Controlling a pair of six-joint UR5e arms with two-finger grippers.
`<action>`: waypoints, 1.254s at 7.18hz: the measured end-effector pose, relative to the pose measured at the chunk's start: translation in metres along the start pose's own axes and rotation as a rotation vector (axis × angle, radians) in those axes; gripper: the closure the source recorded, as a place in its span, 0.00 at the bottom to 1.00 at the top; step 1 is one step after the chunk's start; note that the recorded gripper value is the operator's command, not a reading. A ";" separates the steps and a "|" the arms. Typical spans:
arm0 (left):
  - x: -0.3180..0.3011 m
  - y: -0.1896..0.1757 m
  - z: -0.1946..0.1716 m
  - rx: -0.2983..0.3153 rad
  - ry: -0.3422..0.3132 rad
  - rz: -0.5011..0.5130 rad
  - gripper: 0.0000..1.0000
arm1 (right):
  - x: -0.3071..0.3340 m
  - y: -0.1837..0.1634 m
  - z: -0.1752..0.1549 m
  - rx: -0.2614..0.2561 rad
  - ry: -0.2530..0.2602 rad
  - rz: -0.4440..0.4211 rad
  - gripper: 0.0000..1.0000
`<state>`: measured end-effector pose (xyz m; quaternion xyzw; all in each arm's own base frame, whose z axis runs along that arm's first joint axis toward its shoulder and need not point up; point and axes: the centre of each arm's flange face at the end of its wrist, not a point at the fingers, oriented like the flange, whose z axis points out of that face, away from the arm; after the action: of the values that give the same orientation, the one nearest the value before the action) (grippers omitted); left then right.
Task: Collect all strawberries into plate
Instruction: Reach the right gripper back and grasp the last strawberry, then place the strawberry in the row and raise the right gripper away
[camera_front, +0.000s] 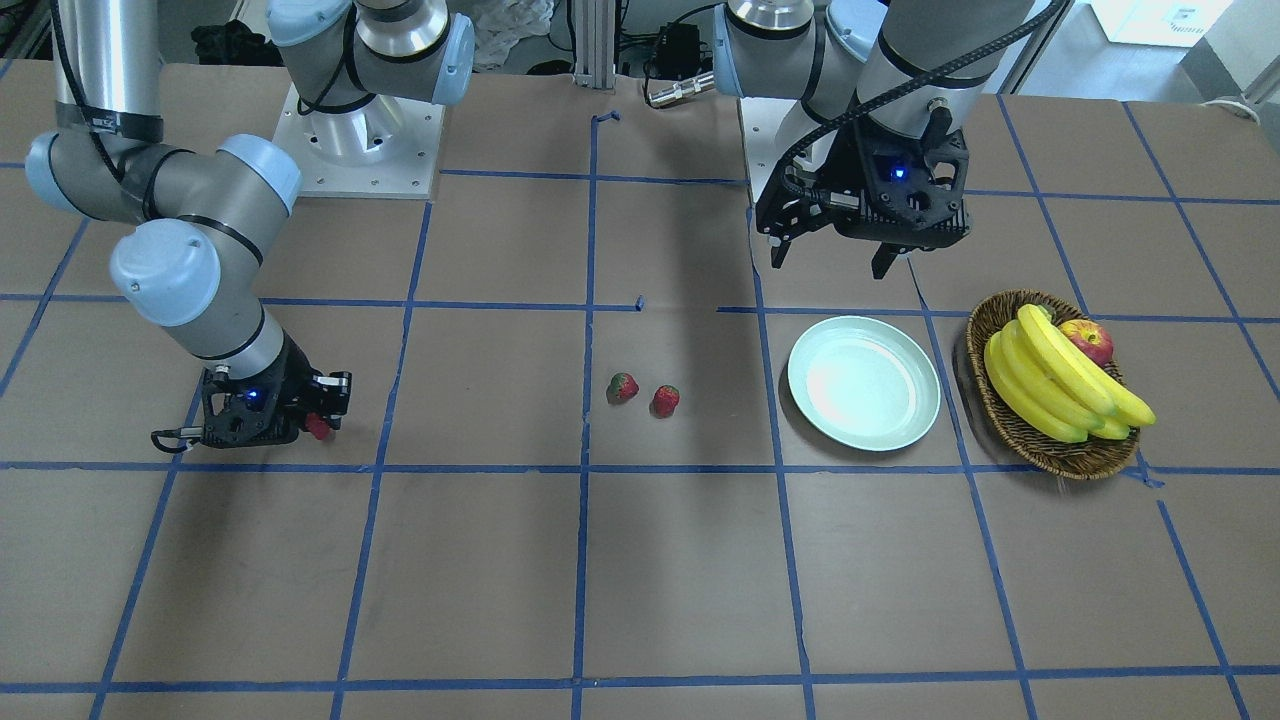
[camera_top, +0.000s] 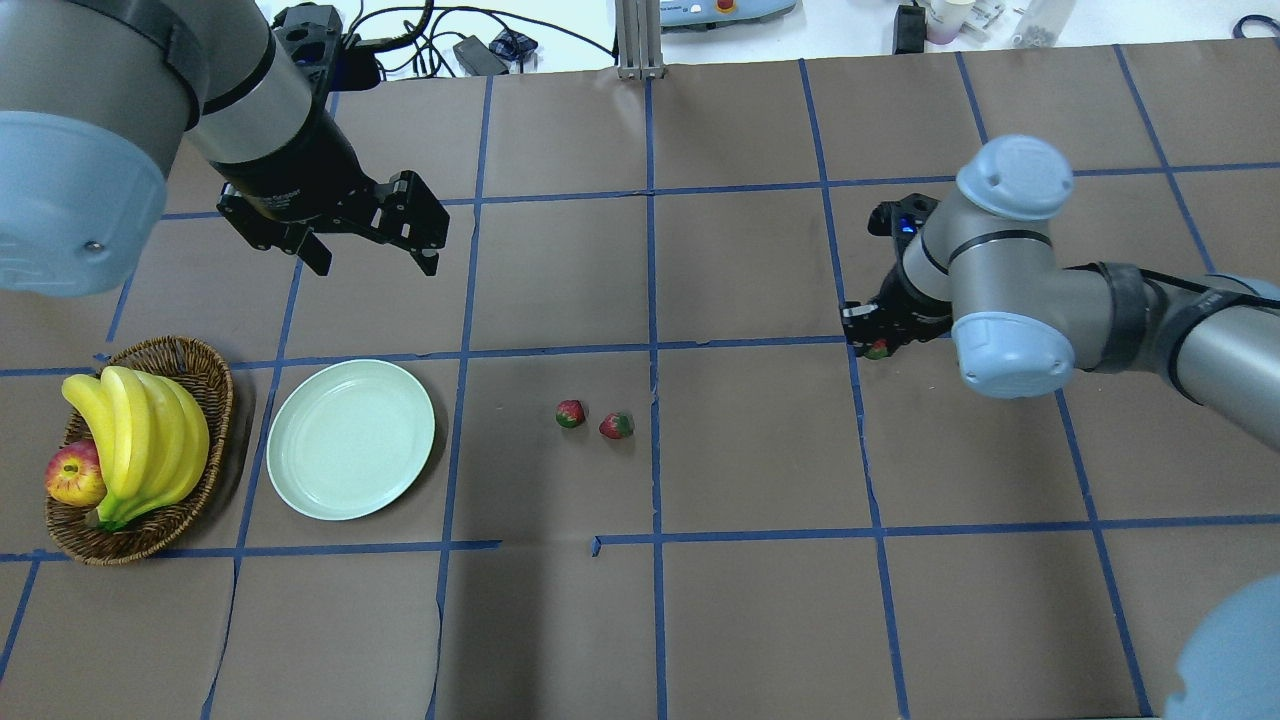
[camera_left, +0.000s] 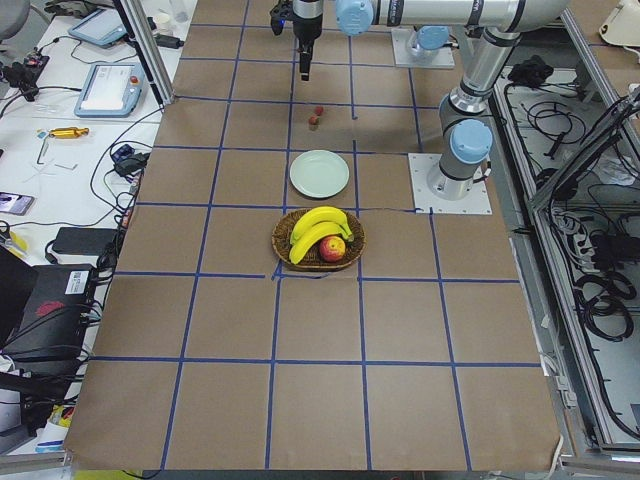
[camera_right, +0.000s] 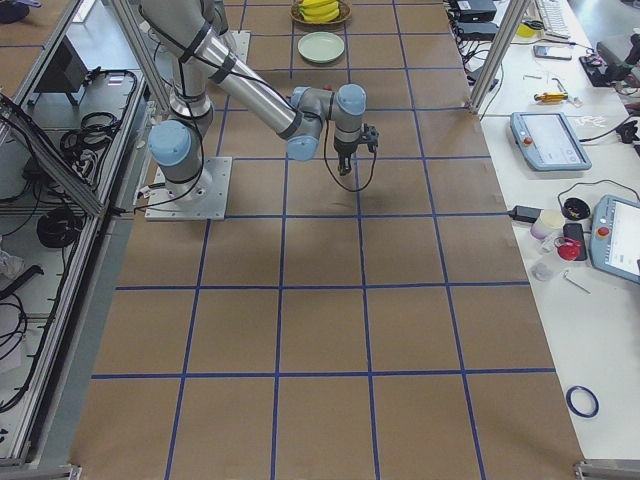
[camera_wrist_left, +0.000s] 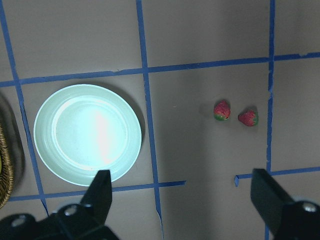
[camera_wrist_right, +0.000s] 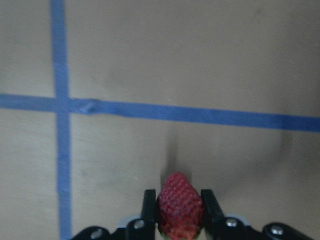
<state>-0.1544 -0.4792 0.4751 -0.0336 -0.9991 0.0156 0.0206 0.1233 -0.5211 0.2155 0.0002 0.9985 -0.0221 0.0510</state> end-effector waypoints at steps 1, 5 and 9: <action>0.000 0.000 0.000 0.000 0.001 0.000 0.00 | -0.053 0.001 -0.006 0.015 -0.012 0.046 1.00; 0.000 0.000 -0.001 0.001 0.000 0.002 0.00 | -0.272 0.038 -0.004 0.039 -0.095 0.135 0.92; 0.000 -0.001 0.000 0.000 0.001 0.003 0.00 | -0.368 0.053 0.032 0.002 -0.131 0.156 0.36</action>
<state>-0.1545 -0.4798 0.4752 -0.0353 -0.9990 0.0156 0.0212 0.4928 -0.4691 0.2183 0.0767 0.9899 -0.0189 0.1175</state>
